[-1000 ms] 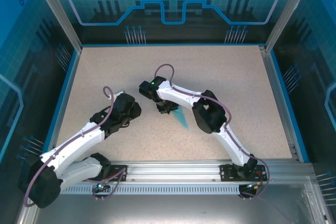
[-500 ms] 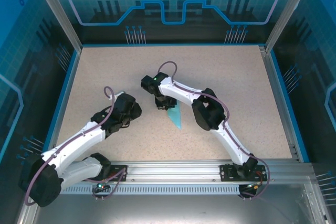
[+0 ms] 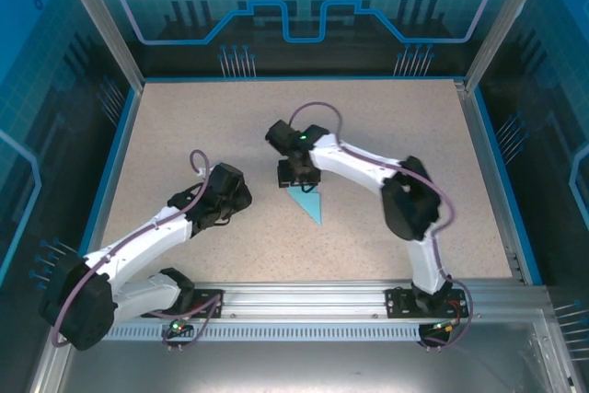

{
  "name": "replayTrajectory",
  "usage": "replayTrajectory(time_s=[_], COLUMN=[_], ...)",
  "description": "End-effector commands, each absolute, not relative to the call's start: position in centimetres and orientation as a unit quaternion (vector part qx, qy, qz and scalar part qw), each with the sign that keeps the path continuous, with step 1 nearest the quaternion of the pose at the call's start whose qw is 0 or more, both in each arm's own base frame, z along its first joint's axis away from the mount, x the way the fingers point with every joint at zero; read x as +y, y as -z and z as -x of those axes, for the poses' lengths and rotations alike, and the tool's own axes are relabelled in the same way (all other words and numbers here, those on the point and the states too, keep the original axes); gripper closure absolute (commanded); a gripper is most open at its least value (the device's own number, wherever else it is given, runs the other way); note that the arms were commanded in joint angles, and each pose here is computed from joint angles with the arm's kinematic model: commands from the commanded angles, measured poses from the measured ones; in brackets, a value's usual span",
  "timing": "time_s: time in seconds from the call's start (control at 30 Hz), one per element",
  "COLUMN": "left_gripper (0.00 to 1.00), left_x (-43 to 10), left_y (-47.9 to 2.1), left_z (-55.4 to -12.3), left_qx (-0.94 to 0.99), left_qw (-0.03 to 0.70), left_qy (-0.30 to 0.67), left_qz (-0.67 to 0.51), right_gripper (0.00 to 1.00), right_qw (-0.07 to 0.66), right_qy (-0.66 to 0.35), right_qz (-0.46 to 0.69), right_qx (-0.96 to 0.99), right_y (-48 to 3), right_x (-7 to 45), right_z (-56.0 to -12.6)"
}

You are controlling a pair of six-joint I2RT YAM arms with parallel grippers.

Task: Fold a paper plane with a square sheet of paper (pick it up from the middle)
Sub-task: Turn over the paper at the center of the table.

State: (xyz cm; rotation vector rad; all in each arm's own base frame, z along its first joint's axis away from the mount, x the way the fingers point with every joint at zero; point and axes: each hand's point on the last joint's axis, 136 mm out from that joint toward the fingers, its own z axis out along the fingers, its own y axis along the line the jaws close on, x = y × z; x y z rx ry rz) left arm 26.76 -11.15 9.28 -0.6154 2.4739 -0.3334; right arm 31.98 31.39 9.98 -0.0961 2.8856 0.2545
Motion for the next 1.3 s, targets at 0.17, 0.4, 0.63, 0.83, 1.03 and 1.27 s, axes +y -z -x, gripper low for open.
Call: replayTrajectory(time_s=[0.17,0.4,0.63,0.83,1.03,1.27], left_gripper=[0.53,0.54,0.58,0.59,0.61,0.61], left_x=[-13.4,-16.3,-18.7,-19.6,-20.5,-21.1], left_y=[-9.8,-8.1,-6.3,-6.1,-5.8,-5.8], left_z=[-28.1,-28.7,-29.4,-30.1,-30.6,-30.9], left_qx=[0.93,0.944,0.949,0.948,0.945,0.942], left_qw=[0.259,0.203,0.151,0.135,0.12,0.118], left_qy=[0.159,0.189,0.213,0.224,0.239,0.25], left_qz=[0.206,0.179,0.176,0.182,0.189,0.188], right_gripper=[0.36,0.37,0.61,0.98,1.0,1.0], right_qw=[0.161,0.112,0.08,0.054,0.021,0.017], right_qy=[-0.276,-0.347,-0.372,-0.362,-0.34,-0.333], right_qz=[0.0,-0.035,-0.028,-0.014,-0.017,-0.022], right_qx=[0.947,0.93,0.924,0.93,0.94,0.943], right_y=[-12.7,-9.9,-8.2,-6.8,-4.4,-3.6], right_x=[29.1,27.3,28.0,28.2,27.7,27.0], right_z=[-33.1,-32.4,-31.8,-31.7,-31.2,-31.3])
